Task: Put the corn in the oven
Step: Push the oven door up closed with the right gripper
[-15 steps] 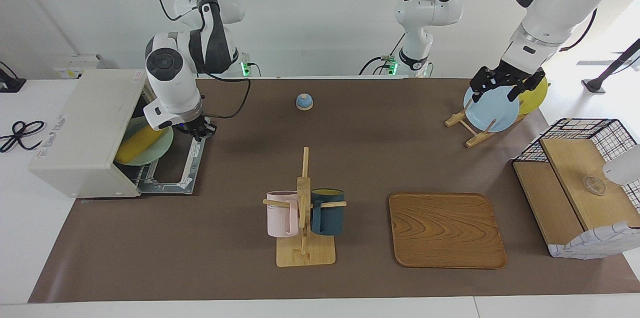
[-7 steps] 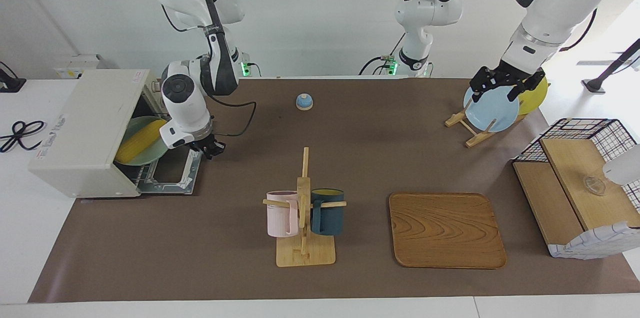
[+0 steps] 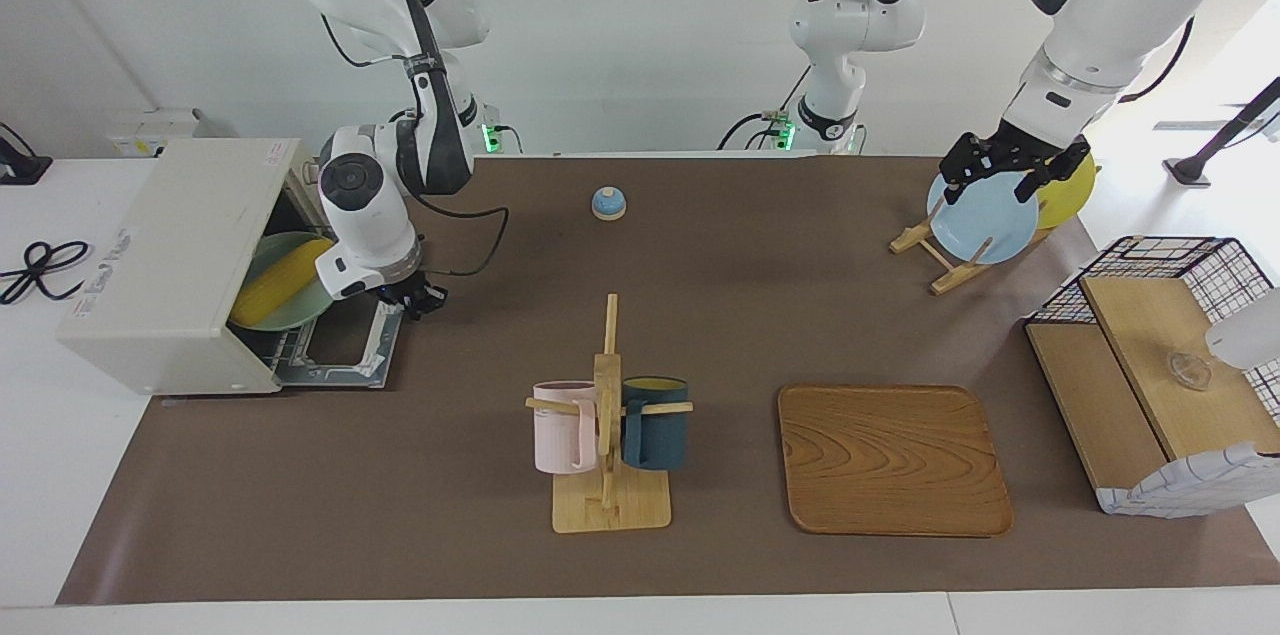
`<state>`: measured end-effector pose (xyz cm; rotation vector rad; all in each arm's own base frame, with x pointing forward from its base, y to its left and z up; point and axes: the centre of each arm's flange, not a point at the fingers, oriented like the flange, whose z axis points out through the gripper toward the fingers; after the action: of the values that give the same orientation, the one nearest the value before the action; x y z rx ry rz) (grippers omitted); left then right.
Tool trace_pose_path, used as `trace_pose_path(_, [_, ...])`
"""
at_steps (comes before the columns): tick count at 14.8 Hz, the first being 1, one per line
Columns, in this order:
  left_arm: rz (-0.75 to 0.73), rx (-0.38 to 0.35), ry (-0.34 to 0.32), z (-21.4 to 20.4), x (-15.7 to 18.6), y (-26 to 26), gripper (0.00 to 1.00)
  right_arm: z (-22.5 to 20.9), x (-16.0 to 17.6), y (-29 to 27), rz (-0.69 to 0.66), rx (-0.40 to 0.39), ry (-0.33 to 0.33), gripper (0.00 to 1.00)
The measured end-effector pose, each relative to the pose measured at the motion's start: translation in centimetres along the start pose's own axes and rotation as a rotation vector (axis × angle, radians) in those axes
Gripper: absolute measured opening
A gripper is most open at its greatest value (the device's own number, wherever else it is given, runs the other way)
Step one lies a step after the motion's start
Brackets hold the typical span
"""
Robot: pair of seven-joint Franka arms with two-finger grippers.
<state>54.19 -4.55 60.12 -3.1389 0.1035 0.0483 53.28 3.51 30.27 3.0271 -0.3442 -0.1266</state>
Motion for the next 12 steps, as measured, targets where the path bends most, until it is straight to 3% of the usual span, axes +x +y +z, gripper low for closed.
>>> trace_pose_path(6, [0.000,0.000,0.000,0.00,0.00,0.00,1.00,0.45,-0.28,0.14,-0.004,-0.009,-0.009,0.01])
trace_pose_path(12, [0.000,0.000,0.000,0.00,0.00,0.00,1.00,0.55,-0.36,0.24,-0.063,-0.074,0.004,0.01])
